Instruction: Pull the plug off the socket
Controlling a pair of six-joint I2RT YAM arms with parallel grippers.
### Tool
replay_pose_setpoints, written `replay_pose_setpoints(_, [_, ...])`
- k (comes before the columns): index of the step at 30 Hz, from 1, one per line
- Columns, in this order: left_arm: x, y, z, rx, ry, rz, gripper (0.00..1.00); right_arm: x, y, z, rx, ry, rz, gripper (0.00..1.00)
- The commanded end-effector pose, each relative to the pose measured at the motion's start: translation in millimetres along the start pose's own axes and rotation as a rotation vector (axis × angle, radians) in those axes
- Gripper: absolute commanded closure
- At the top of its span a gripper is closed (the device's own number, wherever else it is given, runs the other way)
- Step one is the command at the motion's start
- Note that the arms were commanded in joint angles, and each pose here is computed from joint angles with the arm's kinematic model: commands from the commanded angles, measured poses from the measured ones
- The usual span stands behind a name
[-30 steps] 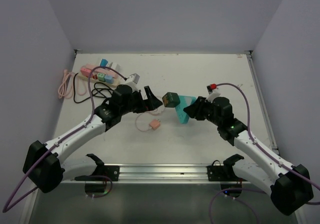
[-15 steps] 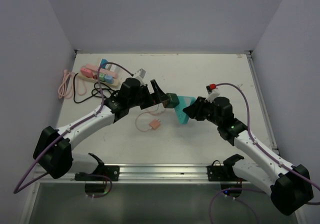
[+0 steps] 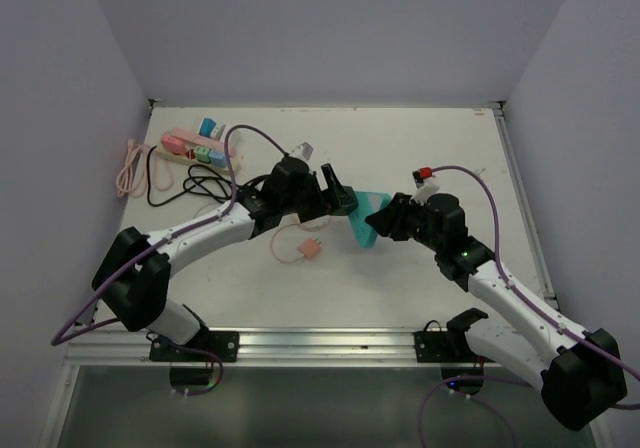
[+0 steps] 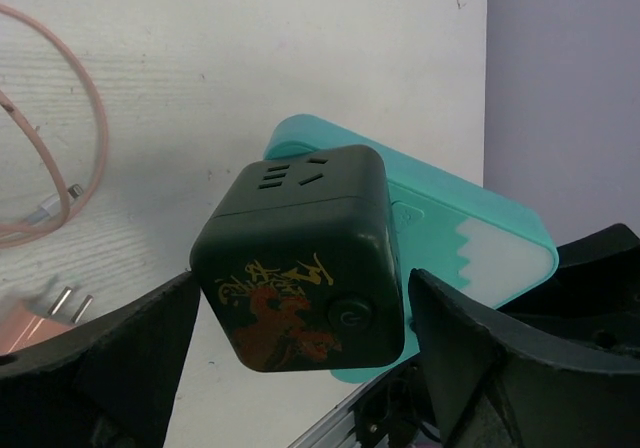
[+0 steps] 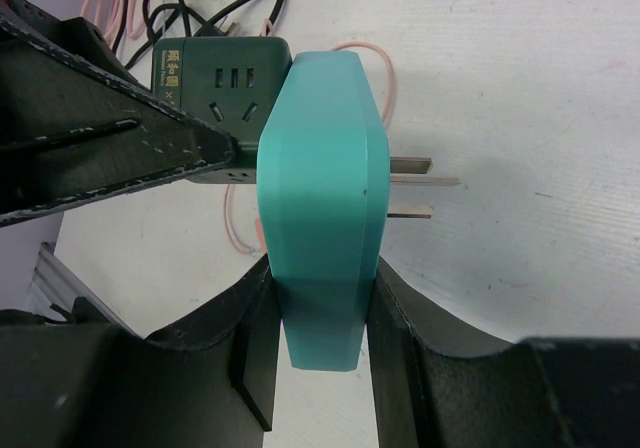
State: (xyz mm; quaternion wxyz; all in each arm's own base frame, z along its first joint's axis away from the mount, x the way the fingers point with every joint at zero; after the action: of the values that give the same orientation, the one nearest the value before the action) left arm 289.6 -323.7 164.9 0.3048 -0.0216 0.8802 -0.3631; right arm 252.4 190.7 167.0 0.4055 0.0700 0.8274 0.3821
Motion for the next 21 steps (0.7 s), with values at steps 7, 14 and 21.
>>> replay_pose_setpoints(7, [-22, -23, -9, 0.045, -0.108, -0.035, 0.71, -28, 16, -3, -0.054, -0.129, -0.021, 1.00])
replay_pose_setpoints(14, [-15, -11, -22, 0.042, -0.121, -0.104, 1.00, -16, -42, -6, 0.164, -0.212, 0.052, 1.00])
replay_pose_setpoints(21, [-18, -2, -39, 0.046, -0.147, -0.170, 1.00, -11, -88, -22, 0.349, -0.321, 0.143, 1.00])
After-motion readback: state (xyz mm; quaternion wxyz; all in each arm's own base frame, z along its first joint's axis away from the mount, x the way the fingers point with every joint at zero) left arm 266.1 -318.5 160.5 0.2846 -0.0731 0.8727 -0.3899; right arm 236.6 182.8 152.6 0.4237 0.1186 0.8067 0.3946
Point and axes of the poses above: each gripper's point midway between its finger pads, its own z axis out along the fingers, its own y axis along the line the jaws close on, x = y × z, the point moved 1 cm from there along -z, back along the fingers, and after that the axes turned 8 degrees about z, right-handed, at the moved point
